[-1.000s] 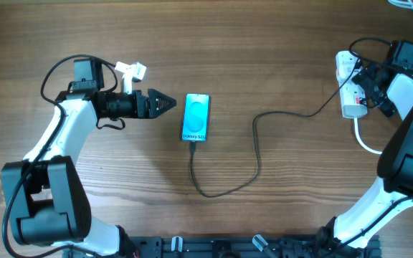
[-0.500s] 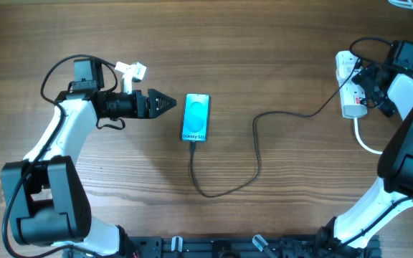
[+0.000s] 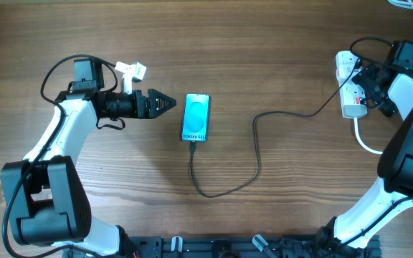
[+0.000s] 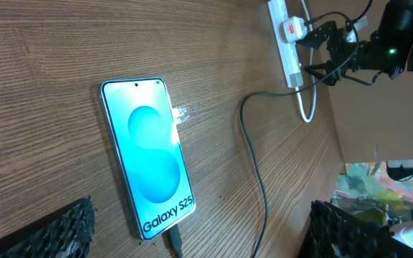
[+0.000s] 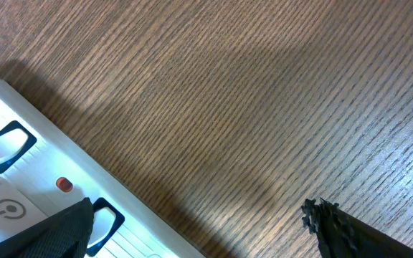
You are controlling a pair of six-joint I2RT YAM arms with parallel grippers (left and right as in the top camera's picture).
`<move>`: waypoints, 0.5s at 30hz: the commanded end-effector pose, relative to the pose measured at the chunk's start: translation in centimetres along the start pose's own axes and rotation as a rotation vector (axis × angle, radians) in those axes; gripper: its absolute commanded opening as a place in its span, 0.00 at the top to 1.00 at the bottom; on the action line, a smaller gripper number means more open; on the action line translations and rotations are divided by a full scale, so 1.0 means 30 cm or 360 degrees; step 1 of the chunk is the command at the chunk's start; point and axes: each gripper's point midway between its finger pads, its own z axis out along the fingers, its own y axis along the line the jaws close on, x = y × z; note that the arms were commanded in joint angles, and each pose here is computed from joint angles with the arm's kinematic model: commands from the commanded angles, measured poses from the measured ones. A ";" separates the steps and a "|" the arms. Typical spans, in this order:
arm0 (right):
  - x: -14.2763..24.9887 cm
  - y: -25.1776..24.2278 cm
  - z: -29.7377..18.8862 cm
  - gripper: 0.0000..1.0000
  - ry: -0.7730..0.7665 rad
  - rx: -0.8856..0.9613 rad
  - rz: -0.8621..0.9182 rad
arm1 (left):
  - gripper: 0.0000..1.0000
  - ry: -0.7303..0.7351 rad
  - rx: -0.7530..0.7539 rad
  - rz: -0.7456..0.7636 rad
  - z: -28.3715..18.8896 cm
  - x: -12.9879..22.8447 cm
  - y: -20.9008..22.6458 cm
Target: Plug charger to phone and switch on socket
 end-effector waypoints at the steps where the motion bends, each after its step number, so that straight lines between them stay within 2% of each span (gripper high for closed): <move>1: 0.177 0.060 0.066 0.00 0.0283 -0.0125 -0.0125 | 0.00 -0.0011 0.0000 0.0016 -0.006 -0.005 -0.006; 15: 0.182 0.067 0.064 0.00 0.0296 -0.0145 -0.0124 | 0.00 -0.0011 0.0000 0.0016 -0.006 -0.005 -0.006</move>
